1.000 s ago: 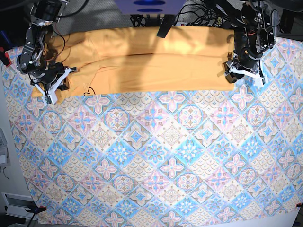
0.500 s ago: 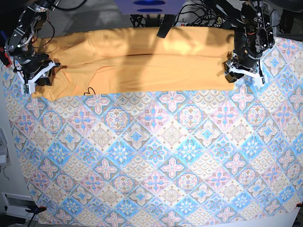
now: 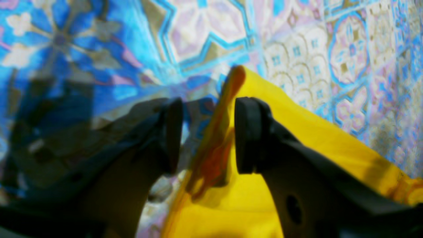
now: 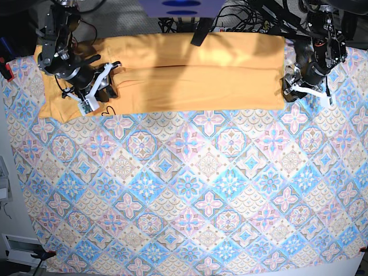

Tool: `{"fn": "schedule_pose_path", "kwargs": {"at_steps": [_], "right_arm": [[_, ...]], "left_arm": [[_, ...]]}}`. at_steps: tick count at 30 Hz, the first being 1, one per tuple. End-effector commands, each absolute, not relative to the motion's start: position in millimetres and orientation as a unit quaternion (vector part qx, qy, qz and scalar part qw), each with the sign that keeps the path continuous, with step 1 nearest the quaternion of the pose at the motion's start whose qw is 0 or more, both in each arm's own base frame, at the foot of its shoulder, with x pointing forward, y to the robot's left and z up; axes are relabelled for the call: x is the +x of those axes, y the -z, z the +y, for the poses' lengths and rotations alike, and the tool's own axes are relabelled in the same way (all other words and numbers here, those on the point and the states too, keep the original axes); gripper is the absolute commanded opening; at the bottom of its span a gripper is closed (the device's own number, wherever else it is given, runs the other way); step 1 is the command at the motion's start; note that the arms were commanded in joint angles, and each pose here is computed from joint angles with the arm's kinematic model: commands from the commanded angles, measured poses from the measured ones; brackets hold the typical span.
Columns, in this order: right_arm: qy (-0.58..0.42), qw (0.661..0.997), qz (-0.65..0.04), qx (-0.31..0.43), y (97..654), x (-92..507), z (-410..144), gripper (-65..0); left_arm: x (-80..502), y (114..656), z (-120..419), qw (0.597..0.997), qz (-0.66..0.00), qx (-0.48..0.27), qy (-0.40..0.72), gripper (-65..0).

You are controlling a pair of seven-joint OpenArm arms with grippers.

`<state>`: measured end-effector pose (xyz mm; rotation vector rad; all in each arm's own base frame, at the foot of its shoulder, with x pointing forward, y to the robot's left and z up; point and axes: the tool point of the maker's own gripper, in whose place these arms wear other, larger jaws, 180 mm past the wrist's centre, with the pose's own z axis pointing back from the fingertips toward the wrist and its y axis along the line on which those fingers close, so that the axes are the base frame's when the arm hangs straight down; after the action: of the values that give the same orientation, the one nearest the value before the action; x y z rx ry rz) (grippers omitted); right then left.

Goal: Fold the T-shirt properly

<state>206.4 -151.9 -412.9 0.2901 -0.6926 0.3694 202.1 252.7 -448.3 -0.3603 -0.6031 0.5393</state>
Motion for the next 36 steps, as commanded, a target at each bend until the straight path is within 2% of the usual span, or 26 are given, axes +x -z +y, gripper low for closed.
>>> {"fn": "schedule_pose_path", "kwargs": {"at_steps": [1,9,14,20,31,34,36], "right_arm": [[-0.184,0.904,-0.357,0.147,403,215,-148,-49.7],[-0.191,0.902,-0.356,0.154,403,214,-141,-49.7],[-0.192,0.901,-0.358,0.154,402,215,-141,-49.7],[-0.189,0.901,-0.358,0.157,402,214,-139,-49.7],[-0.183,0.9,-0.36,0.163,402,213,-134,-49.7],[-0.183,0.9,-0.36,0.163,402,213,-134,-49.7],[-0.183,0.9,-0.36,0.163,402,213,-134,-49.7]], "left_arm": [[209,441,248,0.903,-0.295,-0.19,-0.25,-39.2],[196,454,245,0.912,-0.254,-0.196,-0.256,-39.3],[178,465,237,0.923,-0.199,-0.208,-0.254,-39.3],[176,470,235,0.924,-0.195,-0.207,-0.256,-39.7],[164,482,188,0.935,-0.154,-0.24,-0.213,-40.3],[164,482,188,0.935,-0.154,-0.24,-0.213,-44.4],[164,482,188,0.935,-0.154,-0.24,-0.213,-52.3]]}}
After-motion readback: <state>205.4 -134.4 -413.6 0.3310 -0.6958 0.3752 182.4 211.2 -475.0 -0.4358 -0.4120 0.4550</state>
